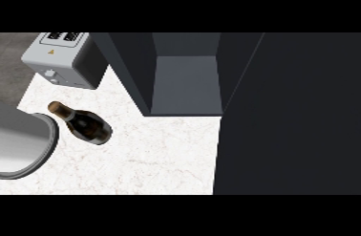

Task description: Pick up the wine, place it into the cabinet and close the cabinet

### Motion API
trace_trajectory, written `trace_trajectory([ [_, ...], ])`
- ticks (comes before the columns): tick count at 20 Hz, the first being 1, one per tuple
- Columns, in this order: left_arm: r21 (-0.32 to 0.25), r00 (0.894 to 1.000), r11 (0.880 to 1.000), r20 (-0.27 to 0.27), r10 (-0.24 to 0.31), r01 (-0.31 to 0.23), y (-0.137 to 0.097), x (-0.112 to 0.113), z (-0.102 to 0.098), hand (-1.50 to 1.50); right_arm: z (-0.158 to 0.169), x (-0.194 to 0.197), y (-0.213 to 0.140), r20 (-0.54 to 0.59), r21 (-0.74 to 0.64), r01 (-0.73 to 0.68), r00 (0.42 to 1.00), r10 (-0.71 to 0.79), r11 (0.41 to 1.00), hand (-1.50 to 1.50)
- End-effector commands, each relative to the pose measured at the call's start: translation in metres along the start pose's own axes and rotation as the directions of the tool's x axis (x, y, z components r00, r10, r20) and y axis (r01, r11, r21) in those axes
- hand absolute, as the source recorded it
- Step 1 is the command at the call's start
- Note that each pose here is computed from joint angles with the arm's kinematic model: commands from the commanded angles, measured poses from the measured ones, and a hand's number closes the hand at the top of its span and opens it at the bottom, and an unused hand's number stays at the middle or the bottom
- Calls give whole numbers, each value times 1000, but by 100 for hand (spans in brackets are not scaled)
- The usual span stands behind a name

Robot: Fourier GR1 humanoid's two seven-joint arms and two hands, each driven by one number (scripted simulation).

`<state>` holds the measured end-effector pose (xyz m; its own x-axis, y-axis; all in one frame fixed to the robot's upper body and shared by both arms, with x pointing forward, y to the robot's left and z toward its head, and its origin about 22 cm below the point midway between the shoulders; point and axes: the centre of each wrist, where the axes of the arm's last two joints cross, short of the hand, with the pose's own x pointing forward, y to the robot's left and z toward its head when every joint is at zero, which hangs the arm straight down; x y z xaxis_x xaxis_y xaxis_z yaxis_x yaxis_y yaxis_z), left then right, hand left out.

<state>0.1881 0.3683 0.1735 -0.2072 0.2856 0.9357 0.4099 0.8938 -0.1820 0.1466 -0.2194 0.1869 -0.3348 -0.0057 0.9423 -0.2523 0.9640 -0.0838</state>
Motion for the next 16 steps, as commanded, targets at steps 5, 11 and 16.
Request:
trace_trajectory([
  [5, 22, 996, 999, -88, 27, -25, 29, -20, -17, -150, 23, 29, 4, 48, 29, 10, 999, -11, 1000, -150],
  [11, 21, 989, 1000, -143, 18, -15, 43, -38, -19, -150, 15, 36, -2, 55, 25, 9, 998, -11, 1000, -150],
  [16, 9, 984, 1000, -180, 11, -10, 47, -81, -9, -150, 20, 28, 8, 31, 18, 31, 999, -32, 999, -150],
])
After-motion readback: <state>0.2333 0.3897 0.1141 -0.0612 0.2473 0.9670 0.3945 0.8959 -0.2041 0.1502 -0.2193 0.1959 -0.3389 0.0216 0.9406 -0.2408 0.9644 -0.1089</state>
